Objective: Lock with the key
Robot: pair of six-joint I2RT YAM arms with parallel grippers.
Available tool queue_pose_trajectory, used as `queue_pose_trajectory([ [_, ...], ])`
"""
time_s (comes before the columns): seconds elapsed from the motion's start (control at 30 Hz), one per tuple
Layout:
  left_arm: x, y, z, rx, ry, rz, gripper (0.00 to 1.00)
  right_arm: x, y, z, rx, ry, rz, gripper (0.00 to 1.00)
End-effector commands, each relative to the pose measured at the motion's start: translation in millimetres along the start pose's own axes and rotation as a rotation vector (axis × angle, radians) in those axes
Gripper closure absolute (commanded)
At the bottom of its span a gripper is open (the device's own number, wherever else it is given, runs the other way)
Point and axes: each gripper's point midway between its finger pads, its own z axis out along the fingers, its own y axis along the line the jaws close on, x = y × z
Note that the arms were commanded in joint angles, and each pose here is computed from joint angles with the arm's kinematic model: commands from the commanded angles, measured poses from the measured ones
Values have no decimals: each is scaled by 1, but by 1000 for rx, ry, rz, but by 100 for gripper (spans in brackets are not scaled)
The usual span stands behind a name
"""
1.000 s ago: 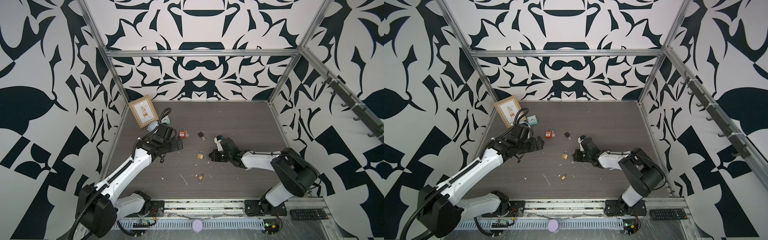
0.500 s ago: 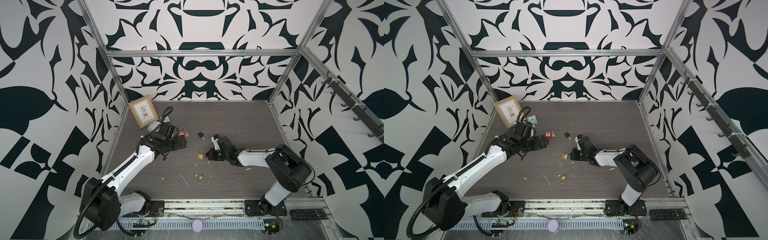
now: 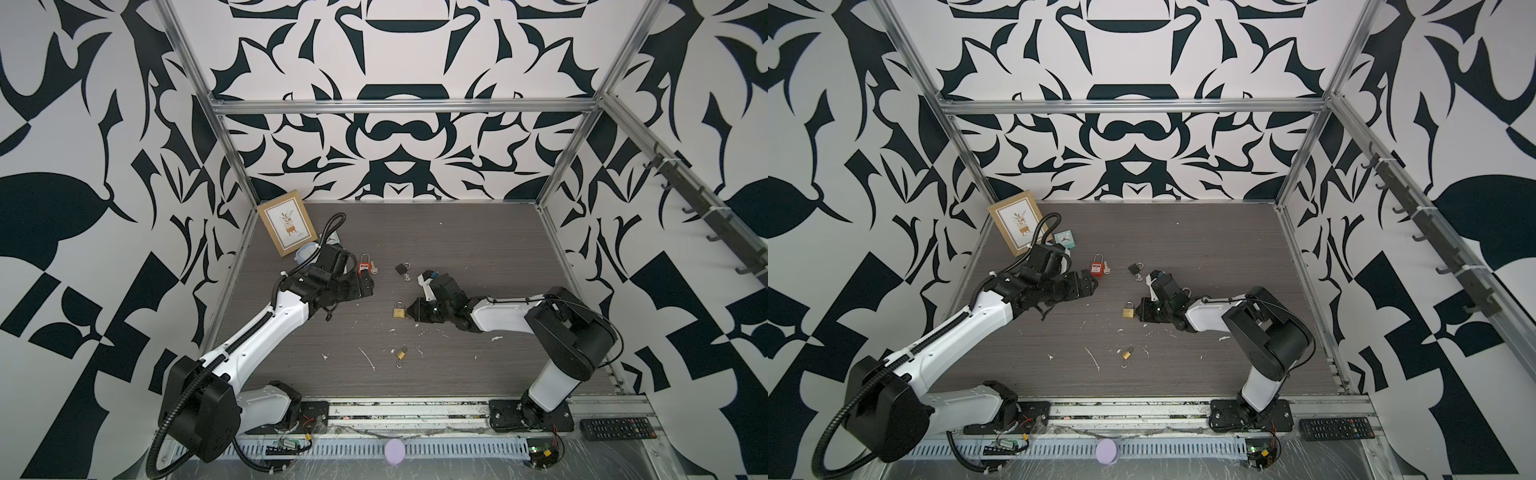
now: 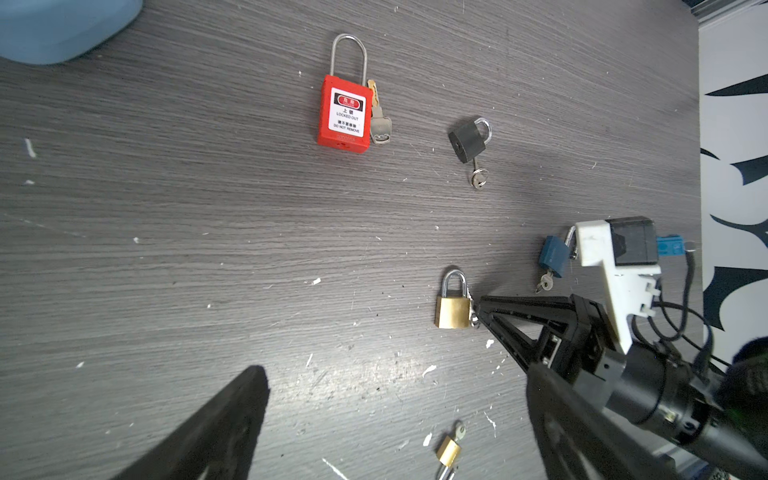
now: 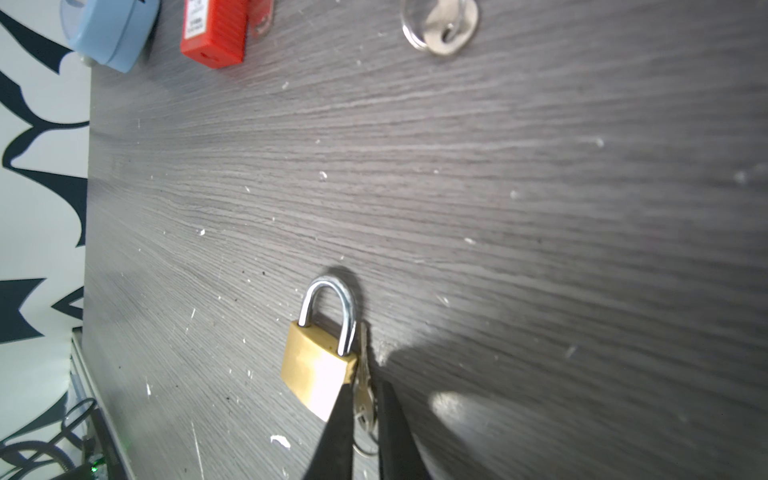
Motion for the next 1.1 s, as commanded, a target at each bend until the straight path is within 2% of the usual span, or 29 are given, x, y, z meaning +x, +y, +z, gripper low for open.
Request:
queue_pose_trajectory([
  [0.0,-4,-1,-9,7,-26,-3,0,-13,9,-8,4,-43,-20,77],
  [0.23,-1,4,-15,-8,-40,1,1,-32,24,-32,28,-101,-93,61],
  [0.4,12,-2,-21,6,-43,54,1,-54,40,-69,58,-189,-187,48],
  [0.5,27,-19,-23,15,-36,176,1,-61,46,-92,77,-230,-249,35],
  [0.57,43,-32,-21,0,-18,299,1,-60,48,-104,83,-237,-285,29],
  [0.63,60,-41,-17,-19,23,395,1,-57,47,-112,89,-241,-301,18],
  [0.77,95,-47,-2,-44,132,492,1,-50,39,-128,108,-270,-313,15],
  [0.87,123,-49,11,-78,201,579,0,-45,27,-138,130,-312,-278,5],
  [1.07,171,-51,36,-185,268,747,1,-33,9,-148,164,-336,-269,2],
])
